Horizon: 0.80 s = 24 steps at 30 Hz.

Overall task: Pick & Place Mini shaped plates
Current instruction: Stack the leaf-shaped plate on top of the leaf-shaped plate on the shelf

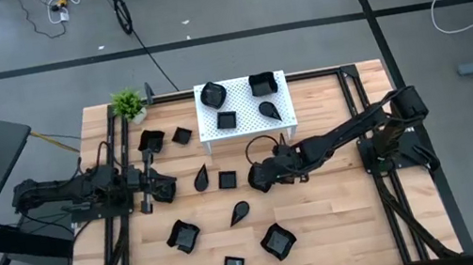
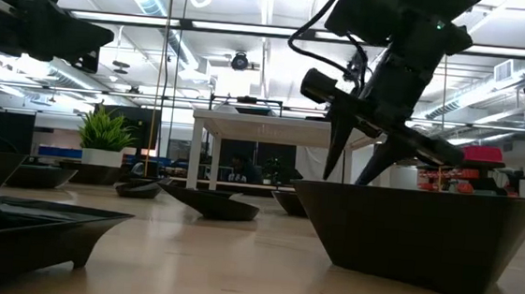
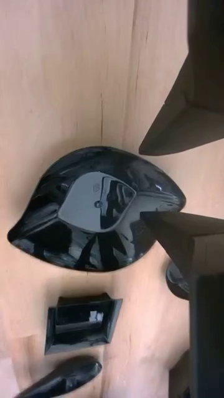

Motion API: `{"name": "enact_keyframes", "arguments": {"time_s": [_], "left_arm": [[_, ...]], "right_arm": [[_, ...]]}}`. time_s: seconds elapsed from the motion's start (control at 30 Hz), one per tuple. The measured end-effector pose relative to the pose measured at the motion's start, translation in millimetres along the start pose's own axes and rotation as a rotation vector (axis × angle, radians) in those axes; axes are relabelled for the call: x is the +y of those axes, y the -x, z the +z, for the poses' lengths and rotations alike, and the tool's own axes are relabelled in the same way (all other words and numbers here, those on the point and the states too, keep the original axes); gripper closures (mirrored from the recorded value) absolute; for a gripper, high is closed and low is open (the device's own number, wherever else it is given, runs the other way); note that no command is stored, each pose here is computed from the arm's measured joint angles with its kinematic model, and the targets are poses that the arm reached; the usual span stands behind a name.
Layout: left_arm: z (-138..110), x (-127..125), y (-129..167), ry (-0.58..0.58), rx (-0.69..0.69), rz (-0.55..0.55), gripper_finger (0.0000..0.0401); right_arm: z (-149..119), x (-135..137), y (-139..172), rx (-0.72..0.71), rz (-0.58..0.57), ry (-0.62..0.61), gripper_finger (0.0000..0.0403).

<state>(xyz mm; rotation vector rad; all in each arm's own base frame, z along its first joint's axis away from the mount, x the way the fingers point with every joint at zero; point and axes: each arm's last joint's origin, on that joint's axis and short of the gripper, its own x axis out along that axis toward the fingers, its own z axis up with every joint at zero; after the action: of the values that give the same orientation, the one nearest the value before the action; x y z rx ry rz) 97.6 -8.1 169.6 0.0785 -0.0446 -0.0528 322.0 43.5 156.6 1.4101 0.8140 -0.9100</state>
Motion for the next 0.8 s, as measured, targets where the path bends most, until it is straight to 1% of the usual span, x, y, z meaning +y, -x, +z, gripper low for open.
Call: {"name": "enact_keyframes", "arguments": {"time_s": [0.07,0.27,0.47,0.63,0.8], "left_arm": [[0.1,0.0,0.0,0.0,0.0,0.0,0.0398],[0.1,0.0,0.0,0.0,0.0,0.0,0.0398],[0.1,0.0,0.0,0.0,-0.001,0.0,0.0398],[0.1,0.0,0.0,0.0,0.0,0.0,0.0398],[0.1,0.0,0.0,0.0,0.0,0.0,0.0398]], "right_arm": [[-0.2,-2.0,-2.0,0.004,-0.016,0.001,0.0249],[-0.5,-6.7,-12.0,0.014,0.004,-0.012,0.0254],[-0.1,-11.7,-14.6,0.02,0.002,-0.029,0.0262],[-0.4,-11.1,-14.6,0.03,0.008,-0.029,0.0281],[-0.6,-11.1,-14.7,0.037,0.007,-0.019,0.0309]]}}
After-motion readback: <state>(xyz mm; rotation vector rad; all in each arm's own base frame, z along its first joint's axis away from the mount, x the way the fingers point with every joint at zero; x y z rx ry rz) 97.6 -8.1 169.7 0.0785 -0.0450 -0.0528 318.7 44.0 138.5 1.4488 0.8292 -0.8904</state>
